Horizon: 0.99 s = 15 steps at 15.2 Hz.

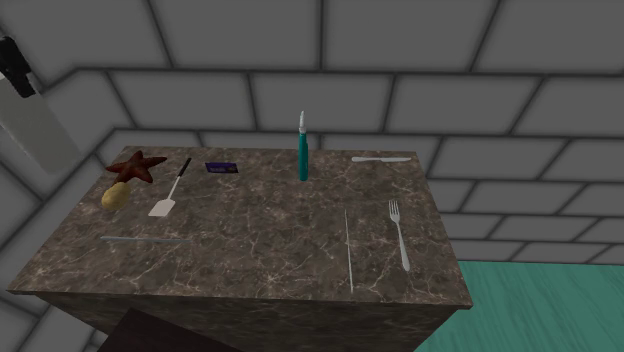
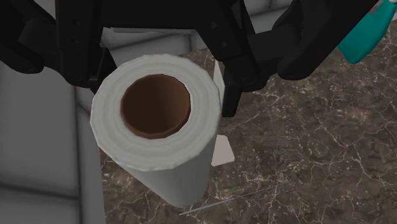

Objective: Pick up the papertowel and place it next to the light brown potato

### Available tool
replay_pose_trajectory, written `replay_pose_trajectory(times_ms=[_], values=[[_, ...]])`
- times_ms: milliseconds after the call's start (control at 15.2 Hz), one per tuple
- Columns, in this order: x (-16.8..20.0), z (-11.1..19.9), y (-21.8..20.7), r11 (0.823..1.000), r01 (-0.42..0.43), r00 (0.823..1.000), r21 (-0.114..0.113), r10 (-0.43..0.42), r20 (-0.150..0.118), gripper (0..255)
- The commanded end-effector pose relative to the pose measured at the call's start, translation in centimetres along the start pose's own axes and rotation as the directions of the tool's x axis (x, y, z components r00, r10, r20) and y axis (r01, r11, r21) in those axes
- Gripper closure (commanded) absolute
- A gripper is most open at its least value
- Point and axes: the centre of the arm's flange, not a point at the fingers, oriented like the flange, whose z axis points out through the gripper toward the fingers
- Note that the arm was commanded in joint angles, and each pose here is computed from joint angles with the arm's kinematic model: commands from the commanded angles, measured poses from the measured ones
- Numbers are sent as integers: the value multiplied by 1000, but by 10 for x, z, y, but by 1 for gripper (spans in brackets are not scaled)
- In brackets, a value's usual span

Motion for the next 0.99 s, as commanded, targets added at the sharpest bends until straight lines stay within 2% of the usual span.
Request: replay_pose_trajectory(times_ms=[0,924], values=[[-11,2,-26,1000,-1,1000,0,1,0,255],[-12,71,-30,1000,-1,1000,0,1,0,255]])
